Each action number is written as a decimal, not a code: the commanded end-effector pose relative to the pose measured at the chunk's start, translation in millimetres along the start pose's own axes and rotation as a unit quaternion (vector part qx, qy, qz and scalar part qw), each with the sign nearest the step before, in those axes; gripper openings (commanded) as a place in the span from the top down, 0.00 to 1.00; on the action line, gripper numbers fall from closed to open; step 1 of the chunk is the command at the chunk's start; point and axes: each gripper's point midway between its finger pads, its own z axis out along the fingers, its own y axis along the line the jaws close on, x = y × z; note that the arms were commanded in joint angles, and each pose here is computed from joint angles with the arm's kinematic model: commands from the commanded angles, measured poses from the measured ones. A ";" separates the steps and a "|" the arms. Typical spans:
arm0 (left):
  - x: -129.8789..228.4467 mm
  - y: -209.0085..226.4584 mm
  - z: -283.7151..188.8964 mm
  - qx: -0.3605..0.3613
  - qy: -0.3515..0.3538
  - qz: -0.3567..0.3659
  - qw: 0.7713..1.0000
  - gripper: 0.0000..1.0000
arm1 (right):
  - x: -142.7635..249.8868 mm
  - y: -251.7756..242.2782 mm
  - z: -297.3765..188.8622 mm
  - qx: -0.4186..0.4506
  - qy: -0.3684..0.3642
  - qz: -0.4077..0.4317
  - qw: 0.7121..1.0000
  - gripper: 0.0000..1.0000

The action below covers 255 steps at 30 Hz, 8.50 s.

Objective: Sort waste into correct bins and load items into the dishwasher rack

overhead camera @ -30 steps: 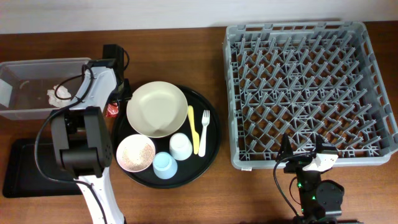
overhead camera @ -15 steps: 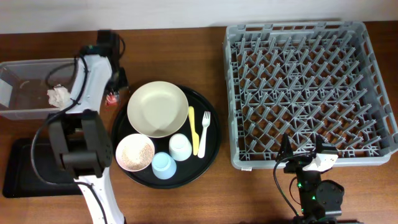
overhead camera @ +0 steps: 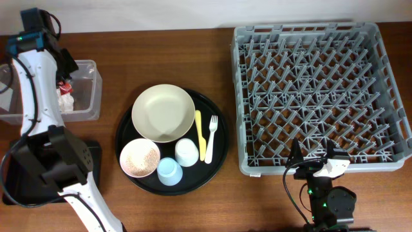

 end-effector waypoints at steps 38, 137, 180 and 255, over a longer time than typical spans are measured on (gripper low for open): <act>322.1 -47.5 -91.3 0.147 0.160 0.130 0.967 0.29 | 1.3 -5.4 -0.1 0.013 0.000 0.003 1.000 0.02; 291.0 -118.6 -57.5 0.067 0.121 0.151 0.979 0.99 | 1.3 -5.3 -0.1 0.013 0.000 0.002 1.000 0.02; 169.3 88.9 -41.5 0.439 0.075 -0.128 0.886 1.00 | 1.3 -5.3 -0.1 0.013 0.000 0.002 1.000 0.02; 109.6 84.4 -130.1 0.395 -0.111 -0.140 0.901 0.99 | 1.3 -5.4 -0.1 0.013 0.000 0.002 1.000 0.02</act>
